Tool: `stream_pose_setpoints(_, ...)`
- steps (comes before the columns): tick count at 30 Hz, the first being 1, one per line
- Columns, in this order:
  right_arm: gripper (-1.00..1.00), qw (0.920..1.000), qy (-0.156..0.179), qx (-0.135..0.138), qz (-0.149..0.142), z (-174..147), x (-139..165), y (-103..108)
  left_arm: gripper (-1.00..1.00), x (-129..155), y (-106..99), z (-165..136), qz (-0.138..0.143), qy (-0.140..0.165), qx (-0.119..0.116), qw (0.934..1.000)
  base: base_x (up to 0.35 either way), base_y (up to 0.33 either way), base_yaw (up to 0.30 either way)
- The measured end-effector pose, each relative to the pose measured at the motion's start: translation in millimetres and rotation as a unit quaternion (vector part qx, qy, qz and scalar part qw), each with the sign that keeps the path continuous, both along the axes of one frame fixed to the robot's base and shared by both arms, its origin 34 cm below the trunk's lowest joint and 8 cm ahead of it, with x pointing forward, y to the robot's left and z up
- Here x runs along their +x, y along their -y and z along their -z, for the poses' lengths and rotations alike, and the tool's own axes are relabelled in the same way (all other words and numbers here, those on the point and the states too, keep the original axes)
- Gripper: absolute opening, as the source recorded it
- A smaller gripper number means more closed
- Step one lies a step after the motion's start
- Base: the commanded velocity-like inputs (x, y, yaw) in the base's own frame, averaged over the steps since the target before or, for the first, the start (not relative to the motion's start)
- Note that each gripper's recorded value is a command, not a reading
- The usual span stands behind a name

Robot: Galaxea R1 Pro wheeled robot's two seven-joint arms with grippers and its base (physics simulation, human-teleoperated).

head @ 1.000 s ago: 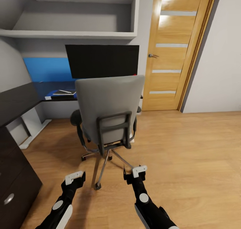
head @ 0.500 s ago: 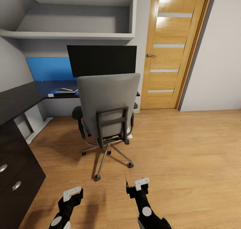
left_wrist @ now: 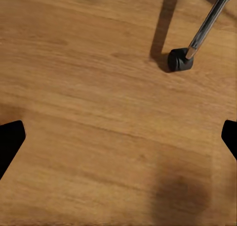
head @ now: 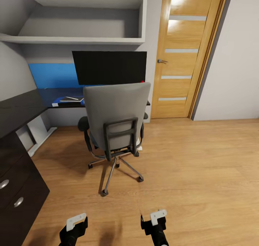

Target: In the bedroom, organize the workspace by keeping the computer under the desk, ensuring the monitor is on the desk, placing the keyboard on the desk next to the monitor, placing the mouse on the desk next to the keyboard, moving the folder from the swivel chair onto the desk next to the mouse, stacking the notebook on top of the folder with the pen on top of the notebook, and positioning the swivel chair next to the desk.

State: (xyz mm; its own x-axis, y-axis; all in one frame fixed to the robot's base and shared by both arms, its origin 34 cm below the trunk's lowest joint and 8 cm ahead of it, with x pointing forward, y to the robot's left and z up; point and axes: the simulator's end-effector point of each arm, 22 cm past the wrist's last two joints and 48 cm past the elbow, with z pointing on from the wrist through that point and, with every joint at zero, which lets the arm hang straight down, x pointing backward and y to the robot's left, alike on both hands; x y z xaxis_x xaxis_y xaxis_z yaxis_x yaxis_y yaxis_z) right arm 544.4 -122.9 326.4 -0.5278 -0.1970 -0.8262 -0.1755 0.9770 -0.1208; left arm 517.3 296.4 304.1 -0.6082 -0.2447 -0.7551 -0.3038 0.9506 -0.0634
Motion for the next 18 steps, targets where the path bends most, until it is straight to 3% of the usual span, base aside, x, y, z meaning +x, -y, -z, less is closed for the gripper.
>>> stream_pose_setpoints(8, 1.00, 0.9999, -0.008, -0.002, 0.009, -7, -8, 13, 1.00, -23, -1, 5, -0.003, -0.037, 0.001, 0.9993, 0.000, 0.000, 0.000)
stream_pose_setpoints(10, 1.00, 0.9995, -0.013, -0.001, 0.028, -9, -8, 27, 1.00, -32, -2, 8, -0.004, -0.049, 0.002, 0.9988, 0.000, 0.000, 0.000)
stream_pose_setpoints(11, 1.00, 0.9969, -0.023, 0.012, 0.074, -4, -11, 47, 1.00, -58, 3, 25, -0.005, -0.077, -0.001, 0.9970, 0.000, 0.000, 0.000)
stream_pose_setpoints(18, 1.00, 0.9960, -0.016, 0.018, 0.086, -12, -9, 51, 1.00, -49, 4, 10, -0.012, -0.046, 0.005, 0.9989, 0.000, 0.000, 0.000)
